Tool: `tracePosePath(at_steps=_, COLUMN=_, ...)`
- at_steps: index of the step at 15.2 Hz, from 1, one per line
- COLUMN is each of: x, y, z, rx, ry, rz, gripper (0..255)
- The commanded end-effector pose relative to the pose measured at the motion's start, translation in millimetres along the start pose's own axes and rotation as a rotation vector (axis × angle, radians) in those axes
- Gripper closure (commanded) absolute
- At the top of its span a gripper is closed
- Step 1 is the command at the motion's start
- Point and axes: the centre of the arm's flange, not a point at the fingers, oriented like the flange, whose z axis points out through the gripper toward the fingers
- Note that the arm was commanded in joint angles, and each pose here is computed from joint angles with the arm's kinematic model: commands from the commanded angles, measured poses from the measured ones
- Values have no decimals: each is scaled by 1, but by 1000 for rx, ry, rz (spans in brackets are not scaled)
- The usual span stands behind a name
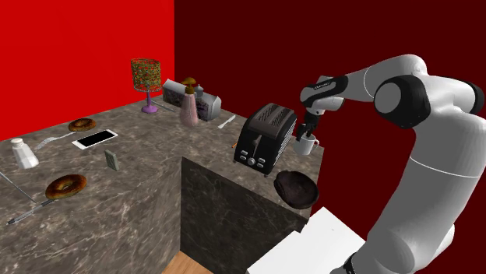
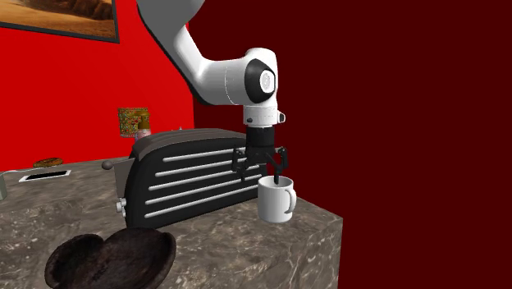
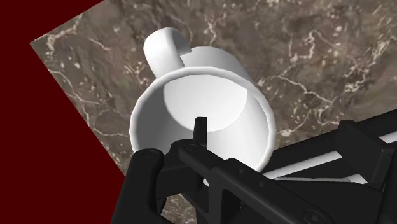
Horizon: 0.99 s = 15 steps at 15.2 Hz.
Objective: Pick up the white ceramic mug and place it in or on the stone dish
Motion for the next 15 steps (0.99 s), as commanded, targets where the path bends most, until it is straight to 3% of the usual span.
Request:
tracePosePath(at_steps=1, x=2, y=1, z=11, rx=0, ry=0, rz=0, gripper=0)
tracePosePath(at_steps=5, x=2, y=1, z=30, rx=0, ry=0, rz=0, gripper=0)
tracePosePath(at_steps=12, x=2, y=1, z=29, rx=0, ry=0, rz=0, gripper=0)
tracePosePath(at_steps=13, x=2, y=1, z=29, rx=0, ry=0, rz=0, gripper=255)
tracePosePath(at_steps=15, x=2, y=1, z=29, rx=0, ry=0, rz=0, gripper=255)
